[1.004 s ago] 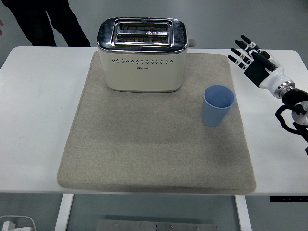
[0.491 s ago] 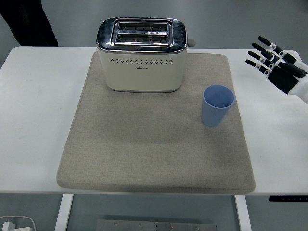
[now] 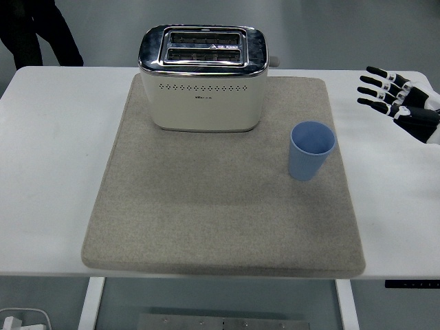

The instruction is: Put the water cup in front of the bread machine

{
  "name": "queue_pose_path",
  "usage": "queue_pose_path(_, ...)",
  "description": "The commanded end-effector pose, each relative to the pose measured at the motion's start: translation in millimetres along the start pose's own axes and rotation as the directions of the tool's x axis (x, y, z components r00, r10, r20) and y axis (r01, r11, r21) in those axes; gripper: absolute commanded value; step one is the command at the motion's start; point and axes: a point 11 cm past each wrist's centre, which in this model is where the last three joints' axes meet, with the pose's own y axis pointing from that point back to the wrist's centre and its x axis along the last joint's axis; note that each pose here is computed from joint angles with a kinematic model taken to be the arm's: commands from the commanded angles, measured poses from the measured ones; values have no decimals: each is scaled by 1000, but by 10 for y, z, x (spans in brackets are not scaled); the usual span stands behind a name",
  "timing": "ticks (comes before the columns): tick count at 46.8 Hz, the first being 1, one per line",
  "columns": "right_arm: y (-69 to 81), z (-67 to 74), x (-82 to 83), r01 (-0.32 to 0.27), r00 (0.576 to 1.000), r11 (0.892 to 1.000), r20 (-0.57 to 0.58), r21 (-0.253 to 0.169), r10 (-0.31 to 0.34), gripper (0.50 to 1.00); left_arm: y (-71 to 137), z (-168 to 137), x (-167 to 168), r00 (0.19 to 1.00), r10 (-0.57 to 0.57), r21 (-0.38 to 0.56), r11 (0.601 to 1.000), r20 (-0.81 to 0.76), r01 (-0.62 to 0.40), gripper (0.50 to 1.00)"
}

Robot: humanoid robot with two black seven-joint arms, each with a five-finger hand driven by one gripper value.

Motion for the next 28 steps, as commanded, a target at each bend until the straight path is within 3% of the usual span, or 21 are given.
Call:
queue_pose_path(1,8,21,-35,25,998,1000,-62,-3,-25,928,0,0,0,1000,0,0,1000,0,0,1000)
queue_pose_path(18,76,109,-225,118,978,993,-174,4,-115,928,0,0,0,1000,0,0,1000,0,0,1000)
queue_pose_path(28,95,254,-292,125,961,991,-245,-37,-130,928,0,0,0,1000,0,0,1000,0,0,1000)
